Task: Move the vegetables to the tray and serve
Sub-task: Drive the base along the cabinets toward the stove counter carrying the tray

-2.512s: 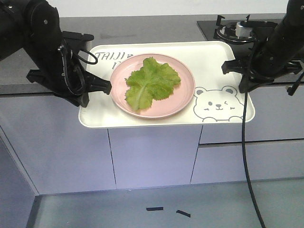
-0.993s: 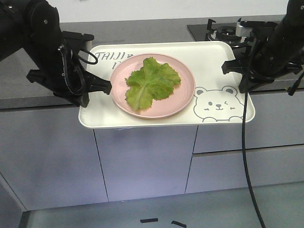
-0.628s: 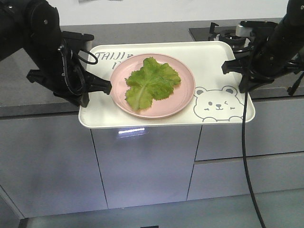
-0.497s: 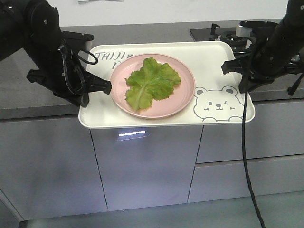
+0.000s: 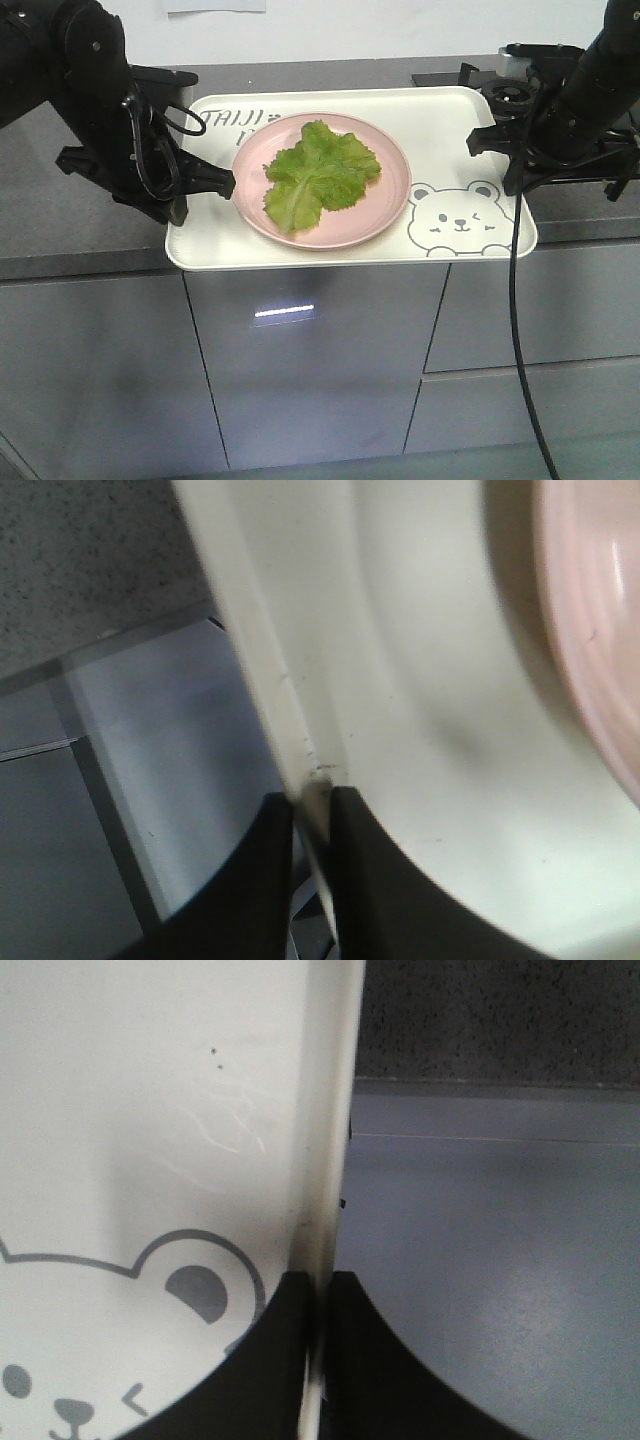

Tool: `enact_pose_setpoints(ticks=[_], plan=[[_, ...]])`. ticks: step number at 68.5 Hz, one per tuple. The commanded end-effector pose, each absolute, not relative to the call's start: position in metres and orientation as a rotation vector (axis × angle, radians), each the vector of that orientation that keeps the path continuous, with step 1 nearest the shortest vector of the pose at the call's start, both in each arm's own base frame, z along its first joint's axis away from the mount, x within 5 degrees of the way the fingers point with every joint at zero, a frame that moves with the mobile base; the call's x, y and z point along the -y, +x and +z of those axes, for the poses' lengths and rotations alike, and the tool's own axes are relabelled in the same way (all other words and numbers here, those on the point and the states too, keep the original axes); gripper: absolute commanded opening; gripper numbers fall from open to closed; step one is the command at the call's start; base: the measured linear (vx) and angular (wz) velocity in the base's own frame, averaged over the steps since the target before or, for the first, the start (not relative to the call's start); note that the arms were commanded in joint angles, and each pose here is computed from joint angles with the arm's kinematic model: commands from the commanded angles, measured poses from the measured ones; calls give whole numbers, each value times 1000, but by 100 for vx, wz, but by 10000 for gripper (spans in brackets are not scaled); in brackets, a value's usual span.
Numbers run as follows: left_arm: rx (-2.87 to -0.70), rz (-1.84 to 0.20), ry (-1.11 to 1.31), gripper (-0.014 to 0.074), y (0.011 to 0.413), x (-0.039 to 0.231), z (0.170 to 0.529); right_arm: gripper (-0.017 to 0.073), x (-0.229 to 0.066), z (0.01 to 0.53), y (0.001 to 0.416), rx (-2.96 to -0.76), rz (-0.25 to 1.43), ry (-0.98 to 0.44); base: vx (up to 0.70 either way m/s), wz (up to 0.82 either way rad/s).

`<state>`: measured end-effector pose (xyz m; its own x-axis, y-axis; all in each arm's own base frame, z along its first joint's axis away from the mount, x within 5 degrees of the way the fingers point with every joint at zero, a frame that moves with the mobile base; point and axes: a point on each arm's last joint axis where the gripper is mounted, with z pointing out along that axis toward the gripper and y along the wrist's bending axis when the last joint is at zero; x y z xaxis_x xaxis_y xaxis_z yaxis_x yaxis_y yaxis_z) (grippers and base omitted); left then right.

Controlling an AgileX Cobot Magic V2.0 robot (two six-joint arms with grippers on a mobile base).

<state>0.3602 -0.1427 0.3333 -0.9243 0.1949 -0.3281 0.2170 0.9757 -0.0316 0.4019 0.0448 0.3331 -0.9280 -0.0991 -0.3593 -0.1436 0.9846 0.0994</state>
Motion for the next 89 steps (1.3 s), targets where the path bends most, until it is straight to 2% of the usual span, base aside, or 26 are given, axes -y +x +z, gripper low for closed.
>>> enact_pose_setpoints(ticks=[1,89], plan=[[-2671,-203,338,-6,348,149,366,-6,-50,366,387,-2685,240,-211,14,4],[-2671,-203,338,-6,348,149,366,-6,-50,366,387,-2685,240,-211,11,2]])
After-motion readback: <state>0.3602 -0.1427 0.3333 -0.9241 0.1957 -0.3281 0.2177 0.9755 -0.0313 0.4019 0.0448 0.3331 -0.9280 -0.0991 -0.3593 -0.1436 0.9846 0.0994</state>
